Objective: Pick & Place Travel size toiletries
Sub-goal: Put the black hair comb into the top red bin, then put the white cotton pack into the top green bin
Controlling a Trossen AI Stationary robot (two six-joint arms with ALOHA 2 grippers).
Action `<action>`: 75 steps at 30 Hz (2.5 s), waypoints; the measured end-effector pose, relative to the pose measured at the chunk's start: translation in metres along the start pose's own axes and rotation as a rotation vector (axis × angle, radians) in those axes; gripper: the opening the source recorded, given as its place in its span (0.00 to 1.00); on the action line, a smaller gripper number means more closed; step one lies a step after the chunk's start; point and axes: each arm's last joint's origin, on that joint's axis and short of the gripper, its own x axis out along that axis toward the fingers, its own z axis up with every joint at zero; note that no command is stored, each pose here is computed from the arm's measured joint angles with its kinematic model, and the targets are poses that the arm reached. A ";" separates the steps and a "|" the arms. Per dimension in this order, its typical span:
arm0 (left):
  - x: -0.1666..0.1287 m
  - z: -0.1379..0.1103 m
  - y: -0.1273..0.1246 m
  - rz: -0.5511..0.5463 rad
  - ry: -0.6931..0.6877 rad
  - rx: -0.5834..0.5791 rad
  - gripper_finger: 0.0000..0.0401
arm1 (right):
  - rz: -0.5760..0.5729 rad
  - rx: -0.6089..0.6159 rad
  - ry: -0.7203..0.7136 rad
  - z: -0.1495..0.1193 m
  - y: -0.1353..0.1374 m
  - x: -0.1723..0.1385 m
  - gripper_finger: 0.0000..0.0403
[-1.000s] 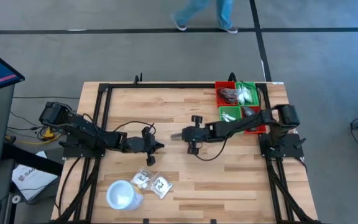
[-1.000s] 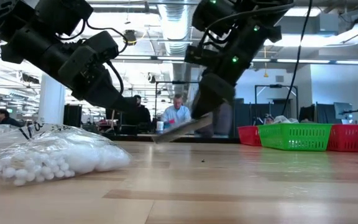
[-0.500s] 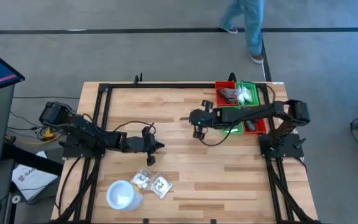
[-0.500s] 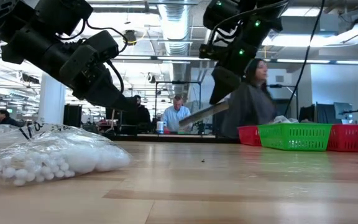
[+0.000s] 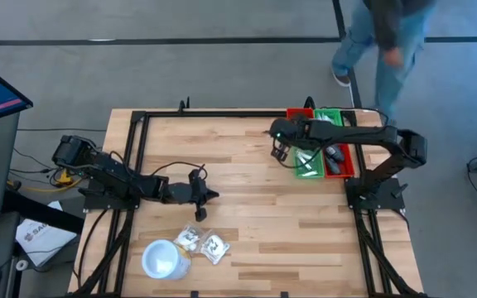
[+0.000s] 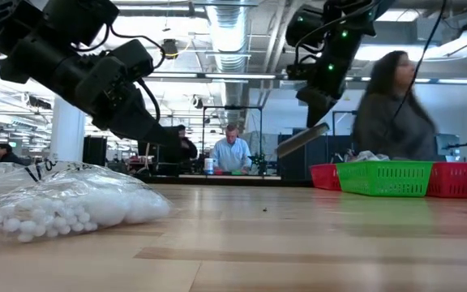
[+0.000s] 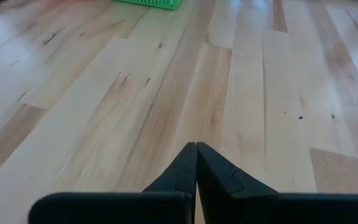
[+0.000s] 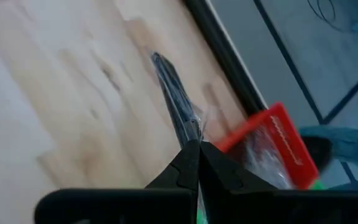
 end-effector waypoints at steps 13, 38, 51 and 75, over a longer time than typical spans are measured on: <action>-0.002 -0.001 -0.005 -0.020 0.001 0.009 0.00 | -0.112 0.098 0.177 -0.018 -0.049 0.011 0.00; -0.002 -0.001 -0.005 -0.020 0.001 0.009 0.00 | -0.165 0.179 0.312 -0.041 -0.079 0.033 0.03; -0.002 -0.002 -0.006 -0.068 0.016 0.009 0.00 | -0.140 0.172 0.318 -0.043 -0.078 0.035 0.40; -0.008 -0.015 -0.019 -0.449 0.282 -0.172 0.40 | 0.038 0.027 0.165 -0.025 -0.016 0.012 0.49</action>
